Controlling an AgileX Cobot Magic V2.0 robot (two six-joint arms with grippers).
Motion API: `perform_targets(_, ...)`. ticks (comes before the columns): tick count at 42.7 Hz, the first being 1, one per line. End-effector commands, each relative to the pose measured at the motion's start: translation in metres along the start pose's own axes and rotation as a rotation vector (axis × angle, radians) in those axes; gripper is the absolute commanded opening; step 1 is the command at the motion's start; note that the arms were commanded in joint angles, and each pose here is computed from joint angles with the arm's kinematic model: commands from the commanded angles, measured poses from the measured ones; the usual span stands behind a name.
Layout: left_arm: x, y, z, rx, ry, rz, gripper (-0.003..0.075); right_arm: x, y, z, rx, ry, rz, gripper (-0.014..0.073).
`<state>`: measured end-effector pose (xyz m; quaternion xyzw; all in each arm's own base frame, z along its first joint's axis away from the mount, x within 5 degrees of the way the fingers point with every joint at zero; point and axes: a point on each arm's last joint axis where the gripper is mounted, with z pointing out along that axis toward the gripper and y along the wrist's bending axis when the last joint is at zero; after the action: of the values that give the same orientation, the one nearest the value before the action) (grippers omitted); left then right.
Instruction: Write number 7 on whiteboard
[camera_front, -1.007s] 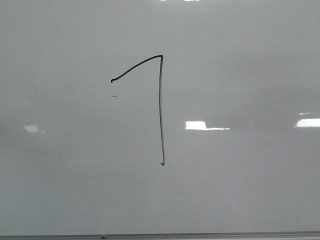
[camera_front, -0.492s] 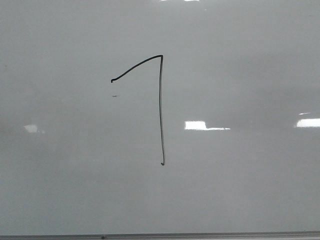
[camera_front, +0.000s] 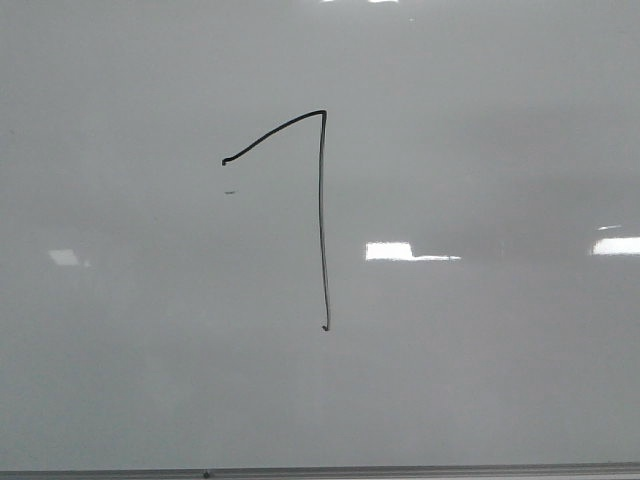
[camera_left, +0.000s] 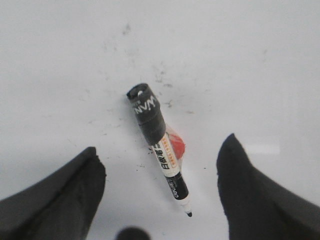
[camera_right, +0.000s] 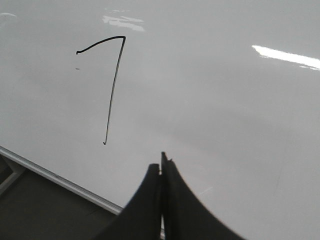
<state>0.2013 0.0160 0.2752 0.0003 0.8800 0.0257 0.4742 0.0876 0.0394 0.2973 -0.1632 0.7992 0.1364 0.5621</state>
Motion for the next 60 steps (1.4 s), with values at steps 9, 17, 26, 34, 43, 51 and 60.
perform_targets(9,0.023,-0.015,-0.093,0.061,-0.356,0.025,0.0103,-0.014,-0.002,-0.003,0.026,-0.092,0.006,-0.0068)
perform_targets(17,0.051,-0.016,-0.123,0.072,-0.454,0.032,-0.0020,-0.014,-0.002,-0.003,0.026,-0.092,0.006,-0.0068)
perform_targets(26,0.059,-0.016,-0.139,0.069,-0.541,0.033,-0.0020,-0.014,-0.002,-0.003,0.026,-0.092,0.006,-0.0068)
perform_targets(34,0.059,-0.016,-0.139,0.069,-0.541,0.033,-0.0020,-0.014,-0.002,-0.003,0.026,-0.092,0.006,-0.0068)
perform_targets(43,0.059,-0.016,-0.139,0.069,-0.541,0.033,-0.0020,-0.014,-0.002,-0.003,0.026,-0.092,0.006,-0.0068)
perform_targets(51,0.059,-0.016,-0.139,0.069,-0.541,0.033,-0.0020,-0.014,-0.002,-0.003,0.026,-0.092,0.006,-0.0068)
perform_targets(60,0.077,-0.015,-0.134,0.060,-0.599,0.021,-0.0020,-0.014,-0.002,-0.003,0.026,-0.092,0.006,-0.0068)
